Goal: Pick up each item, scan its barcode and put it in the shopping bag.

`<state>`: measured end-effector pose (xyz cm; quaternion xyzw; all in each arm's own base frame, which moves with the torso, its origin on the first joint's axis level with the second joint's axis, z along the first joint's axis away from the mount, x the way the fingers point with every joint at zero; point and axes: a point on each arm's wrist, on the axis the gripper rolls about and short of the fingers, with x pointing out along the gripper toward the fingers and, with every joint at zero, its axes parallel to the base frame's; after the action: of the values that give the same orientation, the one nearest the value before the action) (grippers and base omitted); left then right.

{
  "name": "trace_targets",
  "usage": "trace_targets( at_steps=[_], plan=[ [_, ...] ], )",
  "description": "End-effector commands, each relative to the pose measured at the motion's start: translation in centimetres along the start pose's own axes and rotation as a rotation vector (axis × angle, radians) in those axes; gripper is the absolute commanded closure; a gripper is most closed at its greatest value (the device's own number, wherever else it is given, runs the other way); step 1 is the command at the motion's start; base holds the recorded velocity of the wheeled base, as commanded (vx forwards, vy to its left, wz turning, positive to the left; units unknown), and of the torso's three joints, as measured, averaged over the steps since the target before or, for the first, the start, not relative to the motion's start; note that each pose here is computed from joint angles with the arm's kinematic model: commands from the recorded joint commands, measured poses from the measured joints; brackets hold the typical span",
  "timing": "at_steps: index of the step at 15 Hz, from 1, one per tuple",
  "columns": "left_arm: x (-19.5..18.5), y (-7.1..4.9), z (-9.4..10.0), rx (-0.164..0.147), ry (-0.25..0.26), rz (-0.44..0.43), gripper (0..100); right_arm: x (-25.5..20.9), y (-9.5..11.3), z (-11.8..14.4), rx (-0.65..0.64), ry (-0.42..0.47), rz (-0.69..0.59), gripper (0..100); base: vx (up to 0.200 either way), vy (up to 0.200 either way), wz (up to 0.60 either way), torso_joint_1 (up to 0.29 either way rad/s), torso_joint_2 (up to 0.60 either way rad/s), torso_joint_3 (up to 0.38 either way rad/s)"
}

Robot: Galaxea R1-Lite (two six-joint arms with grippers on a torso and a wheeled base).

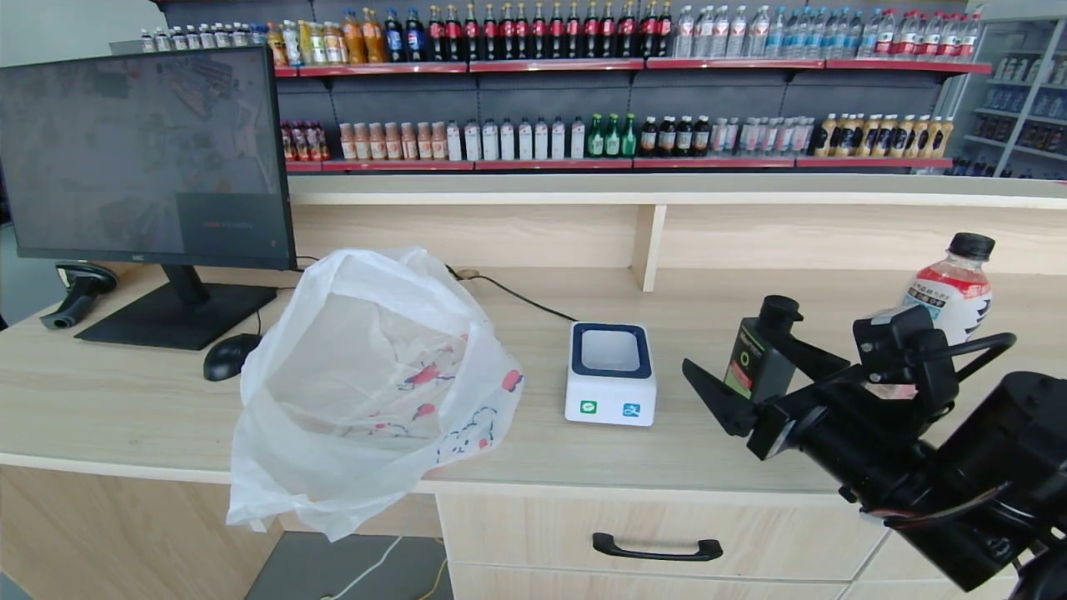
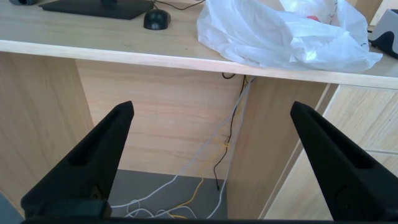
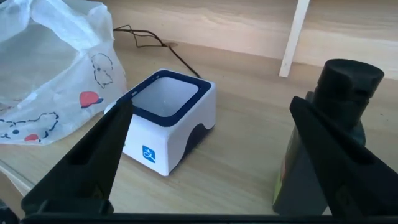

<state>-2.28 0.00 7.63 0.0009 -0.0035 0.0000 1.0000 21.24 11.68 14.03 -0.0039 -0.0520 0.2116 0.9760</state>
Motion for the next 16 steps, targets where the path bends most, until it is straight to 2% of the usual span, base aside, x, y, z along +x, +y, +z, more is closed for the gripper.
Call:
trace_targets(
  at_steps=[1, 16],
  plan=[
    [0.0, 0.0, 0.0, 0.000, -0.001, 0.000, 0, 0.1, 0.0, -0.6, -0.002, 0.025, 0.002, 0, 0.000, 0.000, 0.00, 0.000, 0.00, 0.000],
    [0.0, 0.0, 0.0, 0.000, -0.001, 0.000, 0, -0.4, -0.1, -2.3, -0.011, 0.106, -0.003, 0, 0.000, 0.000, 0.00, 0.000, 0.00, 0.000]
  ],
)
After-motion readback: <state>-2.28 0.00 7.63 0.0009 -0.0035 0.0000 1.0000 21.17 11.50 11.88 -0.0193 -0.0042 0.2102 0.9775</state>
